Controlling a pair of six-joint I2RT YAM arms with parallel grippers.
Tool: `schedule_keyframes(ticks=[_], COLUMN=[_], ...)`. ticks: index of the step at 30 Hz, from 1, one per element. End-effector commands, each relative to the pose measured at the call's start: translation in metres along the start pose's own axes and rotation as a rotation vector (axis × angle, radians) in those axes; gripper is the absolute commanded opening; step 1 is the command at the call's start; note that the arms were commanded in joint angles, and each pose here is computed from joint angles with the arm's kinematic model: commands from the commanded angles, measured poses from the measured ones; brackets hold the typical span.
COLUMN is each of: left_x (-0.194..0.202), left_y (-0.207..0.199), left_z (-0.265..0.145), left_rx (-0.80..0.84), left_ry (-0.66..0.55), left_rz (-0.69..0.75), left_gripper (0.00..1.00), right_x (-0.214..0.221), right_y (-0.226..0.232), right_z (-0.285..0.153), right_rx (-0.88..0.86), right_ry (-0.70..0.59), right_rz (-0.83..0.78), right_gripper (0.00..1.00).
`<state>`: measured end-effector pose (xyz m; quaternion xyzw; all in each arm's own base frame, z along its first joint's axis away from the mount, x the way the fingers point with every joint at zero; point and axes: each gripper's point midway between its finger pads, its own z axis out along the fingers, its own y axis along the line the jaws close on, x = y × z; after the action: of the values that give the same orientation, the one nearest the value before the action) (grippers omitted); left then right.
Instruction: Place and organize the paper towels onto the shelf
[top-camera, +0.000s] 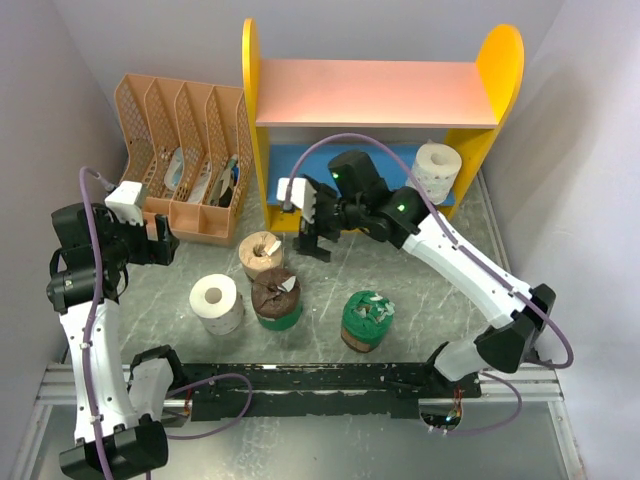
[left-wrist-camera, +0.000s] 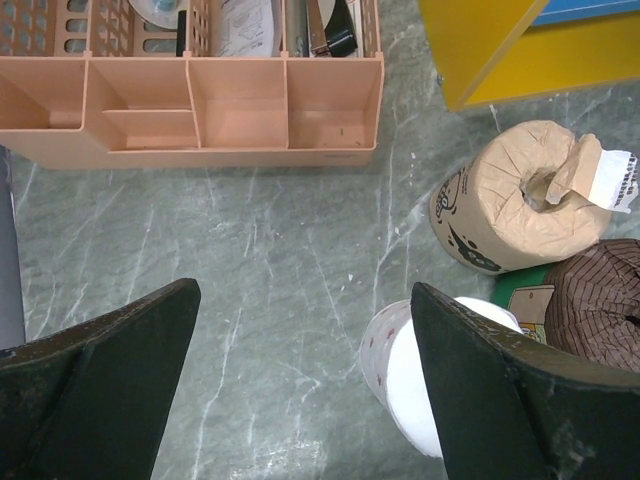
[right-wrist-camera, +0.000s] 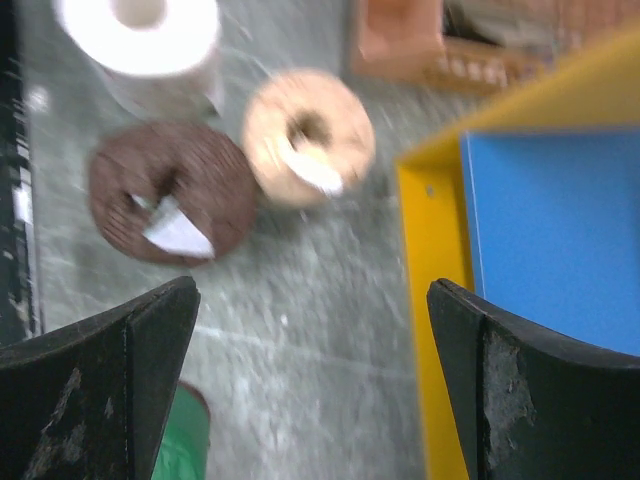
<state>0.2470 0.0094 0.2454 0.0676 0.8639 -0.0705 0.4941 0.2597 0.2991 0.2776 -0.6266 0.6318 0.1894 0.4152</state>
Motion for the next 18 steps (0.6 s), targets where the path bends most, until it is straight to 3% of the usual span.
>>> schedule_keyframes(ticks=[1, 4, 7, 12, 15, 18], left_x=[-0.004, -0.005, -0.003, 0.010, 0.027, 0.064], left_y=[-0.002, -0.005, -0.030, -0.040, -0.026, -0.041], left_z=[0.000, 0.000, -0.008, -0.027, -0.023, -0.015], left_rx=[0.024, 0.043, 0.214, 0.418, 0.378, 0.415], left_ry=[-0.021, -0.021, 0.022, 0.267, 0.398, 0.528], left_rz=[0.016, 0.030, 0.106, 0.253, 0.349, 0.451], left_gripper=[0.99, 0.99, 1.00, 1.00, 1.00, 1.00], right_x=[-0.073, -0.089, -0.086, -0.057, -0.041, -0.018], right_y=[0.039, 0.057, 0.056, 0.033, 0.010, -0.009], right_z=[0.002, 0.014, 0.016, -0.005, -0.028, -0.053], right_rx=[-0.172, -0.228, -0.210, -0.128, -0.086, -0.023], right_ry=[-0.181, -0.176, -0.159, -0.100, -0.117, -0.100], right_rz=[-0.110, -0.148, -0.165, -0.137, -0.058, -0.006], right_gripper=[1.00, 1.00, 1.00, 1.00, 1.00, 1.00])
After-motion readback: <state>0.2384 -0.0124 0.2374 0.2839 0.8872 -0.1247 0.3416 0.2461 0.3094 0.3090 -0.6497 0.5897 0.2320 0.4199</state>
